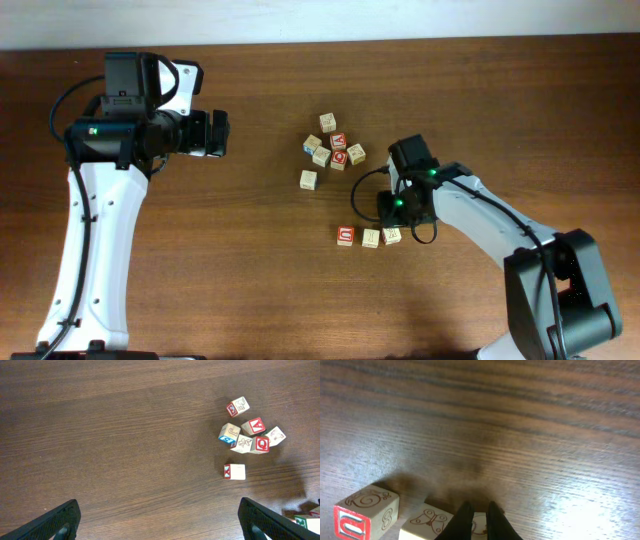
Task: Rotate 3 blocks
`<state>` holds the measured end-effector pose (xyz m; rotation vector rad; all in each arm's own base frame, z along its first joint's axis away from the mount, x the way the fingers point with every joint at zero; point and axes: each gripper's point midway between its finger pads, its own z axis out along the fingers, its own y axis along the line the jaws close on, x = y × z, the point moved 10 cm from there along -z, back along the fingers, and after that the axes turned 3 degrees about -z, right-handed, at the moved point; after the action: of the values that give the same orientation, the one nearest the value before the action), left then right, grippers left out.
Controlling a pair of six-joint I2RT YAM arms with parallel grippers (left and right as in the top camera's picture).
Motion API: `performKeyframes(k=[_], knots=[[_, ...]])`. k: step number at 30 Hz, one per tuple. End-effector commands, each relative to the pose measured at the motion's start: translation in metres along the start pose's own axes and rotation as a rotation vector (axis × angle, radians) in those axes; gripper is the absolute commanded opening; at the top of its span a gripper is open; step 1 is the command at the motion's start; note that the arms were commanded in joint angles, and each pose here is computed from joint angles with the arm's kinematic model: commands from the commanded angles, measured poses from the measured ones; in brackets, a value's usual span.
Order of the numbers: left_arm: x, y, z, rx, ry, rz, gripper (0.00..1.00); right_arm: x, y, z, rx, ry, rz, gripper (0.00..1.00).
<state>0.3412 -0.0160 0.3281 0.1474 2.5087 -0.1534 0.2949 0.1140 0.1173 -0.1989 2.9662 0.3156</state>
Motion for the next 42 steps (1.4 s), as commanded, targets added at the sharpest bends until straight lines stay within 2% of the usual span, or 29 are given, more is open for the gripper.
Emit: performKeyframes(k=[1,4,8,11,13,14,15,16,17,20,23,29,31,34,36,40,42], knots=[[-0.002,0.000,-0.003,-0.001,-0.013,-0.010,0.99,0.008,-0.003,0.011,0.038,0.060,0.040,0.11],[-0.002,0.000,-0.003,-0.001,-0.013,-0.010,0.99,0.011,-0.004,0.011,0.049,0.078,0.114,0.11],[-0.002,0.000,-0.003,-0.001,-0.013,-0.010,0.99,0.013,-0.003,0.010,0.037,0.090,0.115,0.11],[-0.002,0.000,-0.003,-0.001,-0.014,-0.010,0.99,-0.011,-0.004,-0.010,0.039,0.031,0.132,0.23],[-0.002,0.000,-0.003,-0.001,-0.014,-0.010,0.99,-0.047,-0.023,-0.065,0.057,-0.052,0.180,0.27],[-0.002,0.000,-0.003,-0.001,-0.013,-0.010,0.99,-0.044,-0.037,-0.086,0.075,-0.003,0.237,0.27],[-0.002,0.000,-0.003,-0.001,-0.013,-0.010,0.99,-0.033,-0.051,-0.088,0.092,0.071,0.291,0.40],[-0.002,0.000,-0.003,-0.001,-0.014,-0.010,0.99,-0.012,-0.065,-0.082,0.103,0.205,0.355,0.29],[-0.002,0.000,-0.003,-0.001,-0.013,-0.010,0.99,0.002,-0.067,-0.070,0.090,0.271,0.373,0.04],[-0.002,0.000,-0.003,-0.001,-0.013,-0.010,0.99,0.033,-0.062,-0.030,-0.017,0.345,0.390,0.04],[-0.002,0.000,-0.003,-0.001,-0.013,-0.010,0.99,0.040,-0.039,0.006,-0.103,0.270,0.295,0.04],[-0.002,0.000,-0.003,-0.001,-0.013,-0.010,0.99,0.032,-0.012,0.015,-0.156,0.198,0.194,0.04],[-0.002,0.000,-0.003,0.007,-0.014,-0.010,0.99,0.030,-0.006,0.016,-0.172,0.183,0.188,0.04],[-0.002,-0.003,-0.003,0.037,-0.015,-0.009,0.99,0.021,0.003,0.015,-0.292,0.146,0.184,0.04],[-0.001,-0.003,-0.003,0.038,-0.008,-0.010,0.99,0.021,0.004,0.016,-0.292,0.146,0.191,0.04],[-0.001,0.000,-0.006,-0.002,-0.007,-0.011,0.99,0.004,-0.005,0.000,-0.204,0.112,0.199,0.26],[-0.002,0.000,-0.006,-0.002,-0.007,-0.010,0.99,0.000,-0.012,-0.005,-0.114,0.097,0.192,0.30]])
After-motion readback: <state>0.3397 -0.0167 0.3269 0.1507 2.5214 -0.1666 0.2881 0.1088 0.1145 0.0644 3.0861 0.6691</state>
